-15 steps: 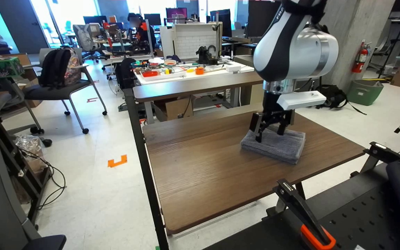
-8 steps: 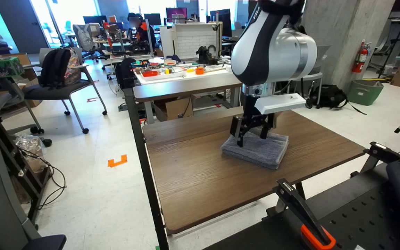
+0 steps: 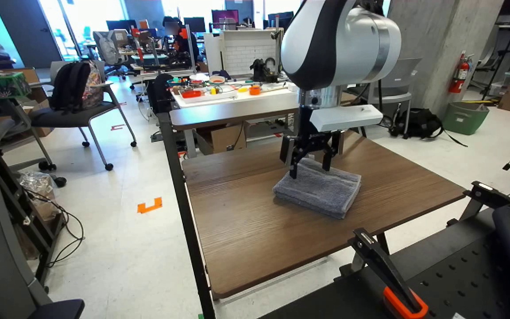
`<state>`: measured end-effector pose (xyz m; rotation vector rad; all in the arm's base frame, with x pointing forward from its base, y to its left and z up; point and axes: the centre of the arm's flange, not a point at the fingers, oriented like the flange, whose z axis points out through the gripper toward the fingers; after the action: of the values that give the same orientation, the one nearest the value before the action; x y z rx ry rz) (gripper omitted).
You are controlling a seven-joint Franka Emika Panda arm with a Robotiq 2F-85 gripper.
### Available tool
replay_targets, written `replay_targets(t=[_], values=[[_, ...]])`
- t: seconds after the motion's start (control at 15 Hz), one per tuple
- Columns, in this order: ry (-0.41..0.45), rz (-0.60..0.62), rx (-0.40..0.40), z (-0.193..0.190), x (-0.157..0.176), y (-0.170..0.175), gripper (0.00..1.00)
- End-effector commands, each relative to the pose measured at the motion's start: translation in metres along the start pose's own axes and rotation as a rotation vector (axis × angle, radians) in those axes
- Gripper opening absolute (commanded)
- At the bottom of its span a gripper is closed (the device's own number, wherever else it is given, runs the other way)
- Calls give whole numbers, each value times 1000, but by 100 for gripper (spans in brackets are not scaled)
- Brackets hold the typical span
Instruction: Use the towel to wipe on the table
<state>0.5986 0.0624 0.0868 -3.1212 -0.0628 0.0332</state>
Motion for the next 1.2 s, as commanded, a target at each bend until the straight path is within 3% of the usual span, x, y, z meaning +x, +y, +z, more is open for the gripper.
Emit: replay_targets(t=[0.0, 0.33, 1.13], values=[[22, 22, -3, -35, -22, 0, 100], [25, 41, -10, -35, -9, 7, 100], [-7, 68, -36, 32, 21, 24, 100]])
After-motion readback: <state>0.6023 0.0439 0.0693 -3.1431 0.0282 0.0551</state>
